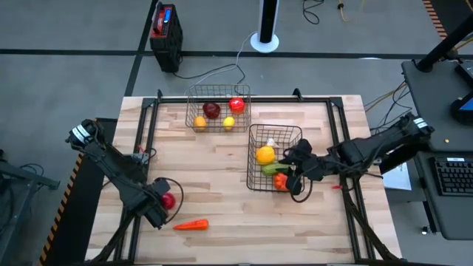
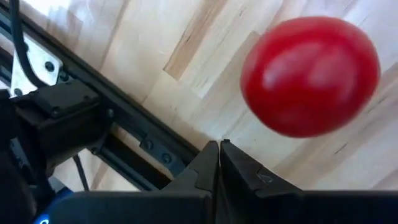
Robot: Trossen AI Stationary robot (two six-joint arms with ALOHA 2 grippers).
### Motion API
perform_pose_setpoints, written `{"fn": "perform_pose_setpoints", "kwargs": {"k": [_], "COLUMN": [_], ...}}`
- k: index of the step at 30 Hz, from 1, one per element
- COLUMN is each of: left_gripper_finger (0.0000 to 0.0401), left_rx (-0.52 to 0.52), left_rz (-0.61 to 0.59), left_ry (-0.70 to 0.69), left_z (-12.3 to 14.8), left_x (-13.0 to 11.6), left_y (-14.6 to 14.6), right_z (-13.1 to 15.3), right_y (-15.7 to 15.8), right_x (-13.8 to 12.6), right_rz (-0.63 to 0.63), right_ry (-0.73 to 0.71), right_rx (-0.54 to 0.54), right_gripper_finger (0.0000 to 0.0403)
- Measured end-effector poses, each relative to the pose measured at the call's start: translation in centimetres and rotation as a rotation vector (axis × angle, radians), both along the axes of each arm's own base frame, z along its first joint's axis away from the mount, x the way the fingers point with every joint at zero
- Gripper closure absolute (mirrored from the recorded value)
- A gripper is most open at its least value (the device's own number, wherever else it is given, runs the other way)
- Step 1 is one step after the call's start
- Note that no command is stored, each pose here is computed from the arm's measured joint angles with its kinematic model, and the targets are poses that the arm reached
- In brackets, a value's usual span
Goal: Sort produce into baskets
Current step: Put the red tomato into the silver wire basket
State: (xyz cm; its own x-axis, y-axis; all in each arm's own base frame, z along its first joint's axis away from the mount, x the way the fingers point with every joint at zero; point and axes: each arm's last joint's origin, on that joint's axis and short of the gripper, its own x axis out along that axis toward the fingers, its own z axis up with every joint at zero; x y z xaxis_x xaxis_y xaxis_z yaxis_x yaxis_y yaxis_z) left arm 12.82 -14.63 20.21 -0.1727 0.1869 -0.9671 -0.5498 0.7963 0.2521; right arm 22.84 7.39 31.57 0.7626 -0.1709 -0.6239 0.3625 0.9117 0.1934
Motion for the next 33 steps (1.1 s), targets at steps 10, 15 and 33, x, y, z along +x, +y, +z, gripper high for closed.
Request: {"fn": "perform_pose_setpoints", "kwargs": {"k": [10,15,33], "left_gripper_finger": [0.0401,0.0401,0.0401], "left_rx": [-0.003,-0.019,-0.069], "left_rz": [-0.02,-0.021,-0.034], "left_ry": [-0.119,-0.154,-0.305], "left_z": [-0.4,-0.7,-1.5], "left_x": [0.7,0.9,1.8], "left_y": [-0.4,-0.5,-1.2], "right_z": [-0.7,-0.9,-0.8], "right_y": [0.3,0.4,0.4], "right_x": [0.6,0.7,0.8], "right_rz": [0.005,0.007,0.009], "right_ry": [0.026,0.031,0.026], "right_rx": [-0.012,-0.016,-0.017], "right_gripper_finger": [0.0308,0.0325,0.0339]}}
